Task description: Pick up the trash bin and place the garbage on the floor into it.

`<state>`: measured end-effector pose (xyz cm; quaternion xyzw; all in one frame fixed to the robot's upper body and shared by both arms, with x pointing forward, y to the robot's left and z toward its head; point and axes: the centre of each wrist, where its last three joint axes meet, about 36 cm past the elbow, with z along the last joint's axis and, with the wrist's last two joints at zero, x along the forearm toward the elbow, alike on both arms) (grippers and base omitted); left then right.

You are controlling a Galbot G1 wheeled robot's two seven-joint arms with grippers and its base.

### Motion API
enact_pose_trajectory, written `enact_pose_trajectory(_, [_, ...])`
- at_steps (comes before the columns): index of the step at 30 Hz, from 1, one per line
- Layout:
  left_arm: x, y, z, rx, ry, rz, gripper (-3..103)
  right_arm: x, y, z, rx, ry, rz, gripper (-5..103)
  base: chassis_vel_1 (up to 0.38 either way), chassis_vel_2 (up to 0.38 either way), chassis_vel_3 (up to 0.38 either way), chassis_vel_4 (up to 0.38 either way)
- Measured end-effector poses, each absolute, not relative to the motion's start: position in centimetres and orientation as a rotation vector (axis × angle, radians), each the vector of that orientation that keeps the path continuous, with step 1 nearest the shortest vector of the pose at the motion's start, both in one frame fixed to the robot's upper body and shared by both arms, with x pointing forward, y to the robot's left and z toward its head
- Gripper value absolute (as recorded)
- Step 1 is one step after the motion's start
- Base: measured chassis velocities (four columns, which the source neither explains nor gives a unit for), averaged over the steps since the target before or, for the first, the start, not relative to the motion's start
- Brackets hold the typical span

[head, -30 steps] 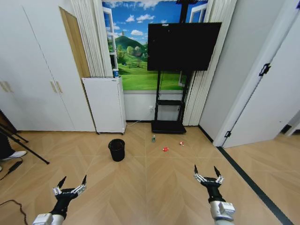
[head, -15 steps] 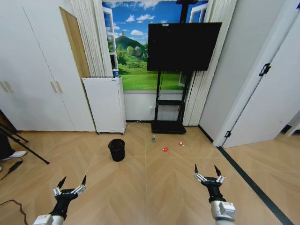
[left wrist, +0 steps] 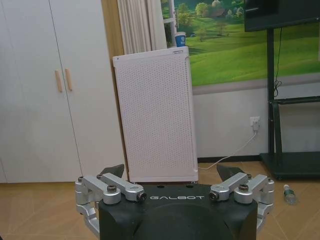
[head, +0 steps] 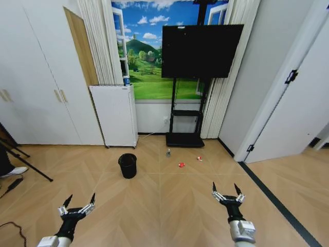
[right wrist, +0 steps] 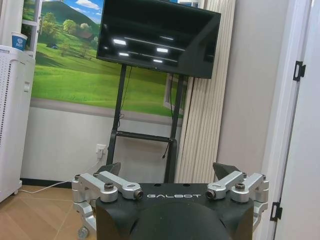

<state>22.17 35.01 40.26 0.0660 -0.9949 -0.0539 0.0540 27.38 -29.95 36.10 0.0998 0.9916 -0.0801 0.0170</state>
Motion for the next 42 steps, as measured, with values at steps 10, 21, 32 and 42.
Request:
enact_pose_trajectory(10, [22.12, 35.04, 40.28, 0.198, -3.021, -0.167, 100, 27.32, -30.26, 35.91, 0.323, 3.078, -0.249, 100, -0.243, 0.237, 0.235, -0.237])
enact_pose_trajectory(21, [22.08, 35.10, 40.33, 0.197, -3.021, -0.170, 100, 27.39, -30.25, 35.75, 0.324, 3.076, -0.244, 100, -0.332, 0.336, 0.336, -0.333])
enact_pose_trajectory(32, [22.07, 35.09, 40.31, 0.197, -3.020, -0.169, 100, 27.36, -30.44, 35.54, 0.331, 3.054, -0.241, 100, -0.333, 0.336, 0.331, -0.328])
enact_pose_trajectory(42, [21.97, 35.14, 40.32, 0.199, -3.018, -0.171, 100, 27.66, -30.61, 35.50, 0.348, 3.027, -0.244, 100, -0.224, 0.222, 0.200, -0.188])
